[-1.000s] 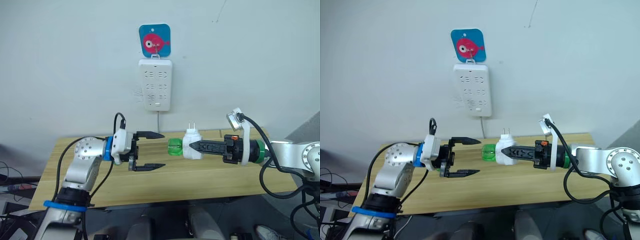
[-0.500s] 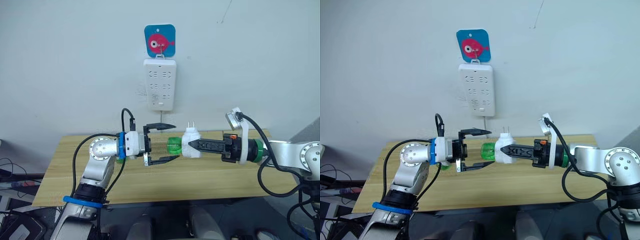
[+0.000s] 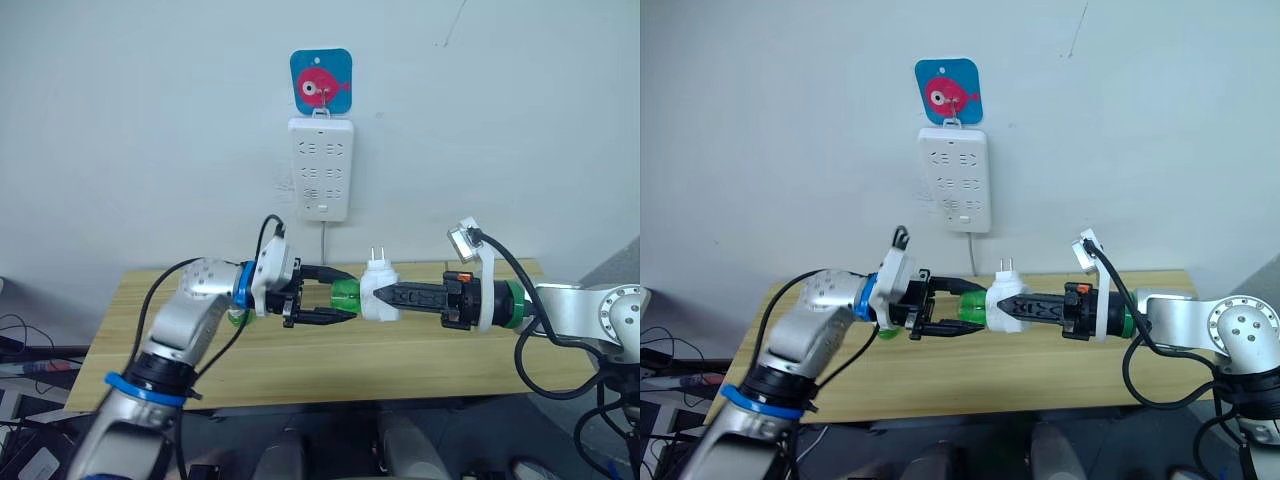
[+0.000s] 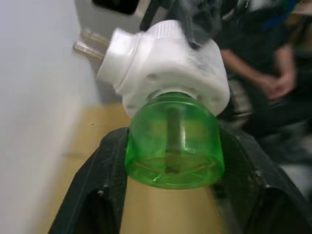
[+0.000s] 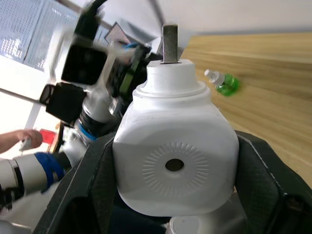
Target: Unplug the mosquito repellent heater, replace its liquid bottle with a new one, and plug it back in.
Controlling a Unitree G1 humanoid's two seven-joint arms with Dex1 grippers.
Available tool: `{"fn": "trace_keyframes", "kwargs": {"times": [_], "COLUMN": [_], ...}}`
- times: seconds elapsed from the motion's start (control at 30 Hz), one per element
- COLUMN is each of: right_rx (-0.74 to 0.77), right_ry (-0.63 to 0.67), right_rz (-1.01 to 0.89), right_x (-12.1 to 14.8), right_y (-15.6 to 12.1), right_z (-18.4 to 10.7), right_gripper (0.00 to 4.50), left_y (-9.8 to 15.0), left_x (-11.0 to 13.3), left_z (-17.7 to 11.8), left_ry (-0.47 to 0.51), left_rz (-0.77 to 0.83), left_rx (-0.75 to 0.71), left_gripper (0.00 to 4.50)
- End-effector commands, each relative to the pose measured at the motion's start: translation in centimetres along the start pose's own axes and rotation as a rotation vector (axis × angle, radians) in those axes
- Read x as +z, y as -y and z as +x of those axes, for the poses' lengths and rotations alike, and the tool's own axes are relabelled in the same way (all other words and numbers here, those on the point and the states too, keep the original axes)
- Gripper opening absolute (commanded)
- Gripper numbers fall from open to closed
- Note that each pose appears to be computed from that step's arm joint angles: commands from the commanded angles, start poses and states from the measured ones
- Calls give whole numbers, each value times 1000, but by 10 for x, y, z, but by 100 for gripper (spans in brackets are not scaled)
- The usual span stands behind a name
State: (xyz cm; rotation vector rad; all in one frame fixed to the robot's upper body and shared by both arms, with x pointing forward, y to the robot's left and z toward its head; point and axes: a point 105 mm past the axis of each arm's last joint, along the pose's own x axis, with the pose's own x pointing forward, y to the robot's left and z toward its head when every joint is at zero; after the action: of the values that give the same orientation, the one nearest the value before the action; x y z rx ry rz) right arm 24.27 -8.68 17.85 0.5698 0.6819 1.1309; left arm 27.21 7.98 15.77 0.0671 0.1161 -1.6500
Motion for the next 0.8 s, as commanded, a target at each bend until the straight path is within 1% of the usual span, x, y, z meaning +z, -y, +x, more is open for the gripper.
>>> {"fn": "trace_keyframes", "kwargs": {"times": [0.03,0.07,0.17,0.23,0.27,0.3,0.33,0.37,0.4,0.53,0.57,0.63,0.7,0.8], "right_rx": [60,61,60,54,51,50,50,50,50,46,46,41,37,35], "right_ry": [-18,-20,-22,-15,-11,-7,-4,0,1,9,11,11,12,13], "right_rz": [-50,-49,-47,-41,-37,-35,-32,-29,-27,-19,-18,-17,-17,-17], "right_x": [1,1,0,1,1,1,1,1,1,1,1,1,1,1], "right_y": [-17,-17,-16,-15,-14,-13,-13,-13,-12,-11,-11,-10,-9,-9], "right_z": [-1,-1,-2,-1,-1,-1,-1,-1,-1,-2,-2,-3,-4,-4], "right_gripper": [296,296,296,296,296,296,296,296,296,296,296,296,296,296], "left_y": [5,3,-1,2,5,2,2,0,1,-3,-4,-2,6,19], "left_x": [11,16,21,23,24,22,19,14,11,8,7,3,-3,-12], "left_z": [-13,-15,-17,-20,-22,-23,-22,-21,-20,-20,-22,-27,-30,-28], "left_ry": [-16,-12,-30,-26,-9,-5,-13,-40,-56,-17,-4,18,25,50], "left_rz": [-404,-426,-438,-398,-366,-349,-303,-210,-151,134,175,332,471,616], "left_rx": [-101,-103,-95,-121,-143,-125,-114,-87,-82,29,58,122,141,141], "left_gripper": [232,232,232,232,232,232,232,267,304,417,422,422,422,422]}}
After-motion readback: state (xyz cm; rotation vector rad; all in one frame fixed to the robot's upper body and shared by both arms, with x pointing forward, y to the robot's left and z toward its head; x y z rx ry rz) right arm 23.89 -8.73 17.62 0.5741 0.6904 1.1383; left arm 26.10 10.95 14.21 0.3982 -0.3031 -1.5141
